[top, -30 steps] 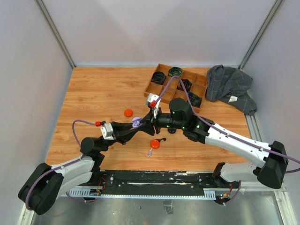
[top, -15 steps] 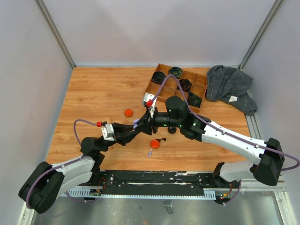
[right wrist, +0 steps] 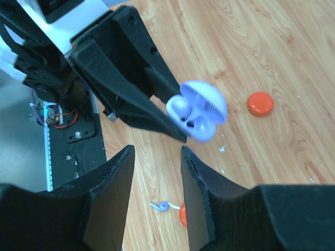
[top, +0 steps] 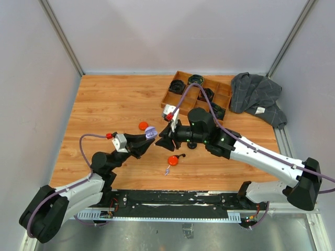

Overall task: Insert the wireless bluetooth earbuds into the charging case
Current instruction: Adjust the earbud with the charging case, then pick up the earbud from the center of the board.

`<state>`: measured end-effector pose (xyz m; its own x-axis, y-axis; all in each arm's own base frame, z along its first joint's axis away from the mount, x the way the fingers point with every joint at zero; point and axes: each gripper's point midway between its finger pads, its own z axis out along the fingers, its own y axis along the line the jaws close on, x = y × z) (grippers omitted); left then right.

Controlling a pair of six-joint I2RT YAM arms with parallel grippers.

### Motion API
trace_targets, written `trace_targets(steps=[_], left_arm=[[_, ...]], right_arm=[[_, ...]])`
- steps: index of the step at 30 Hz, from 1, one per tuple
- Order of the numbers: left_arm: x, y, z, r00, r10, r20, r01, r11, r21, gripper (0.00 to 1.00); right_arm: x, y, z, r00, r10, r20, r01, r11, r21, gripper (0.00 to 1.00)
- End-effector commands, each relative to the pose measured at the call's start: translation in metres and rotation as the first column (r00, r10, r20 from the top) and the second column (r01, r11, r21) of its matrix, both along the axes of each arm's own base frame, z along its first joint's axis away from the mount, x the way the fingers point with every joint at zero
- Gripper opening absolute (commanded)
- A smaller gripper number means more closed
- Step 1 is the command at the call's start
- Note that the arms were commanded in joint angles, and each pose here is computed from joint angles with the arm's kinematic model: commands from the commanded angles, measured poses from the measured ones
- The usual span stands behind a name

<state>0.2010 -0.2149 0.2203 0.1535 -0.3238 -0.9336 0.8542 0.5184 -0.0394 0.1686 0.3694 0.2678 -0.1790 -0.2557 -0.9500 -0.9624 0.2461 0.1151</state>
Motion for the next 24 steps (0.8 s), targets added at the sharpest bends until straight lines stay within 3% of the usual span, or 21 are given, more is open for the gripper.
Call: trace_targets(steps=[1,7,16,24], left_arm=[[0.034,0.025,-0.024,0.967,0.226,-0.119,-0.224,0.974,0.032,0.00],[0.060,0.049,-0.042,0.886,0.405,-0.225,-0.400,0.914,0.070,0.00],[0.075,0.071,-0.060,0.786,0.529,-0.319,-0.524,0.845,0.111,0.00],[0.079,0.079,-0.066,0.748,0.565,-0.348,-0.561,0.819,0.125,0.00]], right_arm=[[0.003,-0.021,-0.025,0.997,-0.069,0.019,0.071,0.991,-0.115,0.42],[-0.003,-0.041,-0.082,0.989,-0.142,-0.049,0.123,0.952,-0.280,0.42],[-0.029,-0.036,-0.160,0.951,-0.250,-0.184,0.137,0.869,-0.475,0.41],[-0.037,-0.029,-0.207,0.883,-0.401,-0.242,0.188,0.777,-0.601,0.37]])
